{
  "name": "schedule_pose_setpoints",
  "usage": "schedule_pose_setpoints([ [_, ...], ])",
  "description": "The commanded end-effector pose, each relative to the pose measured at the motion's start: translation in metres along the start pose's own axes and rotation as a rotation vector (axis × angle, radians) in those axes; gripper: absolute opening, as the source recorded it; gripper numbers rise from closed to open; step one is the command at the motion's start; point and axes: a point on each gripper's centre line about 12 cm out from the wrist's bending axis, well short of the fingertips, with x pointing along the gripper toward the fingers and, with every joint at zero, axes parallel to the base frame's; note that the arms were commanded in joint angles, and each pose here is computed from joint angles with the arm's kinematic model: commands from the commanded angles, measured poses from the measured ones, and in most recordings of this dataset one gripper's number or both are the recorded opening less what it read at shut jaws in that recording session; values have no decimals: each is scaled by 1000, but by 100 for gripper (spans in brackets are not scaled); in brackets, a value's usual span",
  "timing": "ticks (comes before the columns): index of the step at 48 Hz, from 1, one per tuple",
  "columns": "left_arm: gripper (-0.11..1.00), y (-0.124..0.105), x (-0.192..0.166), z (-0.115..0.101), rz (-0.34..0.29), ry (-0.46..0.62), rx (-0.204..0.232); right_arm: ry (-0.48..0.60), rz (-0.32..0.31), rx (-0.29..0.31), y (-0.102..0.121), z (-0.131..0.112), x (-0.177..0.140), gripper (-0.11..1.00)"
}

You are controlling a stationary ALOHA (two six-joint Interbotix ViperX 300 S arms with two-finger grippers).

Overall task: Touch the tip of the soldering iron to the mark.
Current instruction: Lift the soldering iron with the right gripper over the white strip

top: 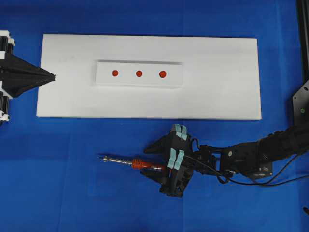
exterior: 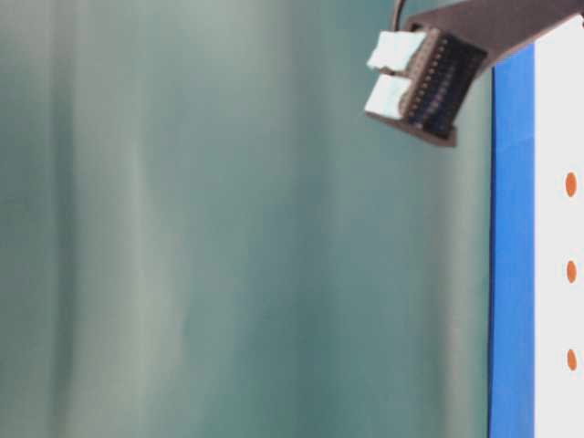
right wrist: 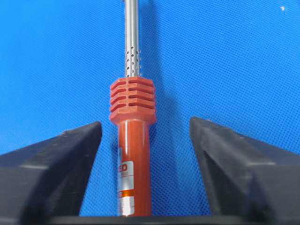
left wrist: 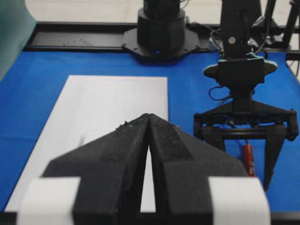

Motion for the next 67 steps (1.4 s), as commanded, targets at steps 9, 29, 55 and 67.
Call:
schedule_pose_setpoints([
  [9,0,1,1,4,3,-12,2,11,19,-34,8,5,-3,8],
  [29,0,1,1,3,5,-11,2,3,18,-42,6,19,-7,6],
  [55,0,1,1,1,5,-9,-12,-5,145,-177,18,128,-97,6],
  [67,0,1,1,2,5,-18,-14,-32,193,-213,22,155,-130,6],
])
